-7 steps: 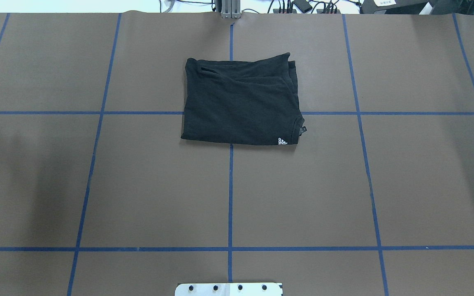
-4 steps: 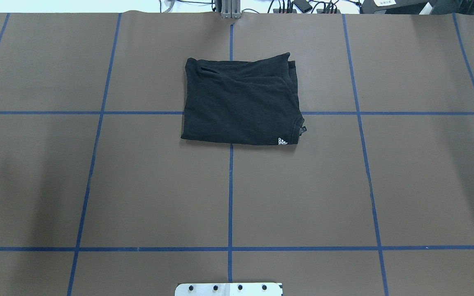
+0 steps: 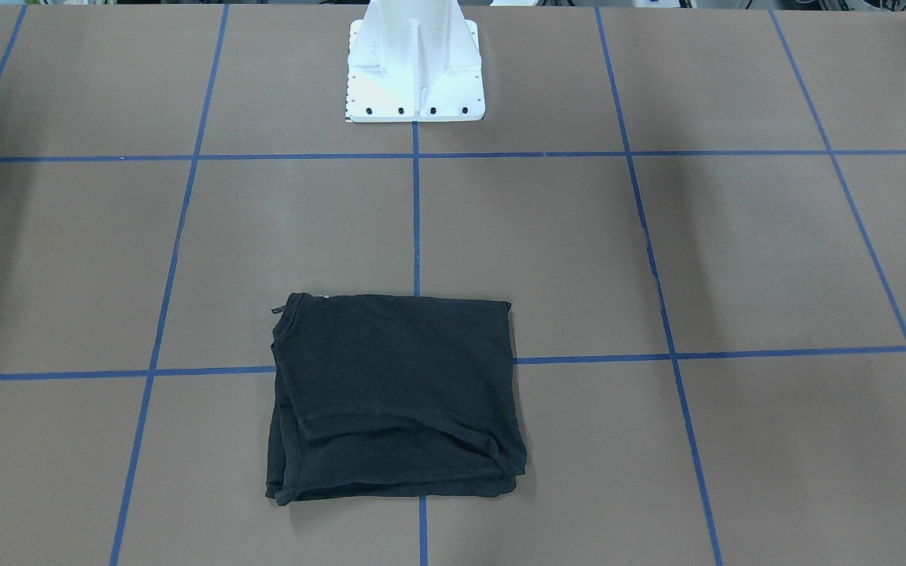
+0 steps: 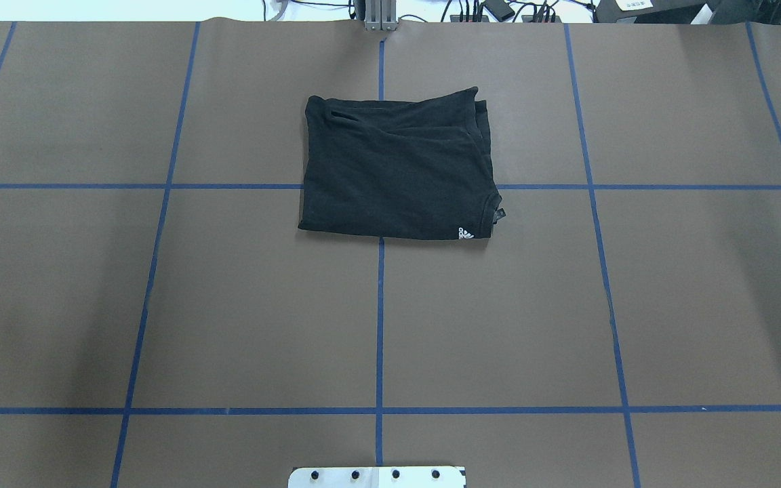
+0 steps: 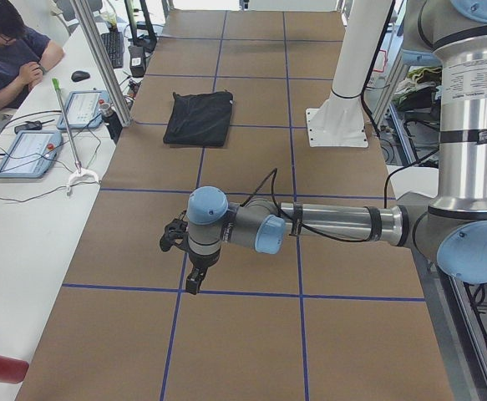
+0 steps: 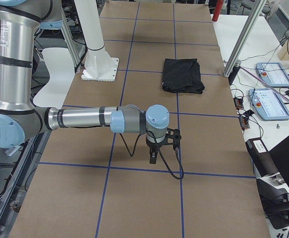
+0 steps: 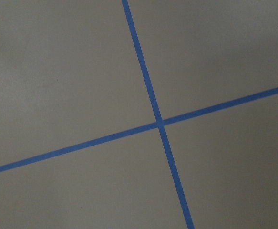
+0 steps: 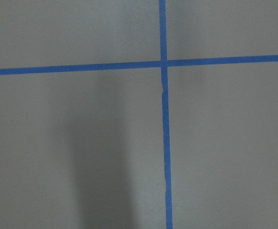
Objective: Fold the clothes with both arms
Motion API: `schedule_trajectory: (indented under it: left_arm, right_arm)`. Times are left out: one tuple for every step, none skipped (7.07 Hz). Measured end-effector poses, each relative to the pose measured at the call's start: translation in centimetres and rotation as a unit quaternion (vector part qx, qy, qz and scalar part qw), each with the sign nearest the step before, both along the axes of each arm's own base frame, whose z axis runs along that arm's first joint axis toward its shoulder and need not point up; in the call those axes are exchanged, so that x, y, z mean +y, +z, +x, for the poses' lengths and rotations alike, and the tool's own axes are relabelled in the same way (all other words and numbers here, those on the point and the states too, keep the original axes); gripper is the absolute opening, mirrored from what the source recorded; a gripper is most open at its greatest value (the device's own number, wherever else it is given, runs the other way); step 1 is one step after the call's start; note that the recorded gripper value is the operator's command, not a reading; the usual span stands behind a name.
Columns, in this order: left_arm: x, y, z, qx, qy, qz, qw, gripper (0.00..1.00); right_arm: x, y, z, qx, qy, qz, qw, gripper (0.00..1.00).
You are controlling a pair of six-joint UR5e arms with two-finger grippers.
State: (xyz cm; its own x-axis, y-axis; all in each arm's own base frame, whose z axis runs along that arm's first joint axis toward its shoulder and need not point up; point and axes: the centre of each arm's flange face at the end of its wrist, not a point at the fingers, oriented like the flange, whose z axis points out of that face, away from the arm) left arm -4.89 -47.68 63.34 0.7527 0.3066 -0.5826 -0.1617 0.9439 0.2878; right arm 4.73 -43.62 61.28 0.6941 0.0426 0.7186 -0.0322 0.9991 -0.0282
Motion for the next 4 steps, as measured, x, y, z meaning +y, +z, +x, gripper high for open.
schedule_trajectory:
  left_arm:
    - [0.32, 0.37, -0.94, -0.003, 0.006, -0.017, 0.9998, 1.00]
    - [0.47, 0.35, -1.43, -0.004, 0.007, -0.033, 0.9994, 1.00]
    - [0.70, 0.29, -1.62, -0.005, 0.007, -0.042, 0.9991, 1.00]
    - [0.93, 0.39, -1.64, -0.005, 0.007, -0.048, 0.9988, 1.00]
  right_arm:
    - [-0.06, -0.14, 0.02, 0.000, -0.002, -0.001, 1.0000, 1.00]
    - [-0.26, -0.33, -0.04, 0.001, -0.004, -0.006, 1.0000, 1.00]
    - [-0.53, -0.53, -0.11, 0.001, -0.005, -0.008, 1.0000, 1.00]
    - [-0.64, -0.51, -0.14, 0.001, -0.006, -0.011, 0.9999, 1.00]
